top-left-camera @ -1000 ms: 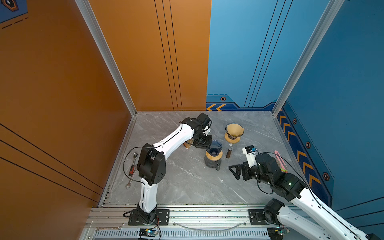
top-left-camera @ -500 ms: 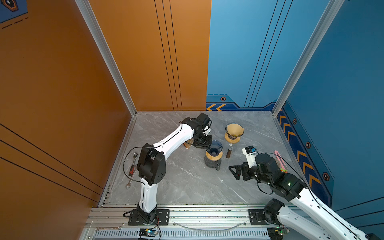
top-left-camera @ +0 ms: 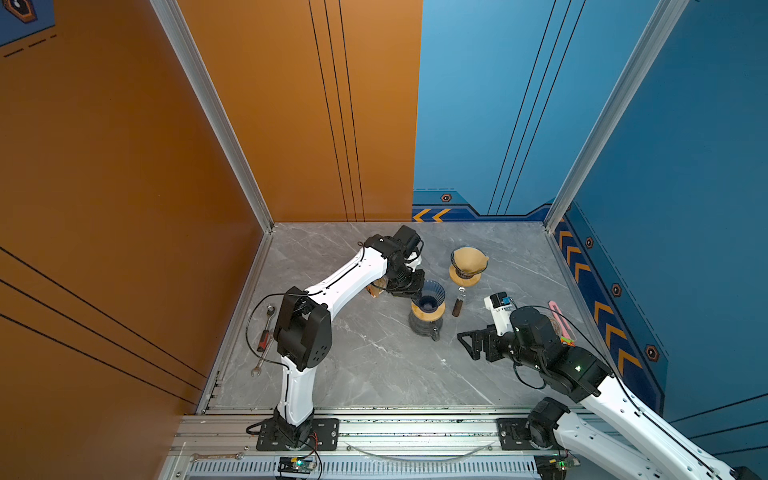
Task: Place the coffee filter in the dripper
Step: 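Lower the blue dripper into the wooden ring on the carafe with the left gripper, then open the left gripper and lift it away toward the filter box, then lower the left gripper onto the paper filters in the orange box and pinch one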
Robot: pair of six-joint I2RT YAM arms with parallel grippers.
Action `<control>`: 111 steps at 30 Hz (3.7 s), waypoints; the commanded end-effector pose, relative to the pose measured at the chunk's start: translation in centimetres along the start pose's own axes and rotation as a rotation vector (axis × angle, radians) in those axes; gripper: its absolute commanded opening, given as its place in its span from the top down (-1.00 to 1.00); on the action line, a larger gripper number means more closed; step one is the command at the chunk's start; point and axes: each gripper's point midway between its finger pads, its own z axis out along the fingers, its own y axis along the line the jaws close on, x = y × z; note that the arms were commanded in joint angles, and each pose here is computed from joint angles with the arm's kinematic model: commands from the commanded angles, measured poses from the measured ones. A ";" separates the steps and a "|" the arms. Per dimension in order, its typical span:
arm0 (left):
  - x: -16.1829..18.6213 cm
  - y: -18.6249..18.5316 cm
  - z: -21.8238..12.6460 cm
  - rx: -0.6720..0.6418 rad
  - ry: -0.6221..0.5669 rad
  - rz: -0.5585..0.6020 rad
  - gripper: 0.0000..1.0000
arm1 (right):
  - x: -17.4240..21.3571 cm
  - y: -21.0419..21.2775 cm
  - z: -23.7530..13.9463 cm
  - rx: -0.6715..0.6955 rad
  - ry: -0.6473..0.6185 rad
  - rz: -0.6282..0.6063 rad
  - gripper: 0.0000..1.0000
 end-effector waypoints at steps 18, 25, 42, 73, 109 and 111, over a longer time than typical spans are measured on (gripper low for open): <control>-0.7 -1.8 -2.5 0.057 -0.053 0.022 0.52 | 0.1 0.1 0.2 -0.015 -0.007 0.009 -0.99; -1.2 -2.0 -4.0 0.070 -0.088 0.024 0.22 | -0.1 0.2 0.2 -0.021 -0.007 0.009 -0.99; -0.9 4.6 -11.9 -0.069 -0.306 -0.086 -0.06 | -3.0 1.8 -0.8 -0.036 -0.057 -0.032 -1.00; -8.1 13.9 -6.4 -0.622 -0.343 -0.069 0.38 | -1.5 1.5 -1.0 0.010 -0.038 -0.065 -0.99; -8.5 16.6 -3.3 -0.754 -0.316 -0.110 0.54 | -0.9 1.0 -0.8 0.023 -0.029 -0.060 -0.99; -8.5 16.7 -3.2 -0.757 -0.315 -0.110 0.53 | -0.9 1.0 -0.7 0.025 -0.029 -0.060 -0.99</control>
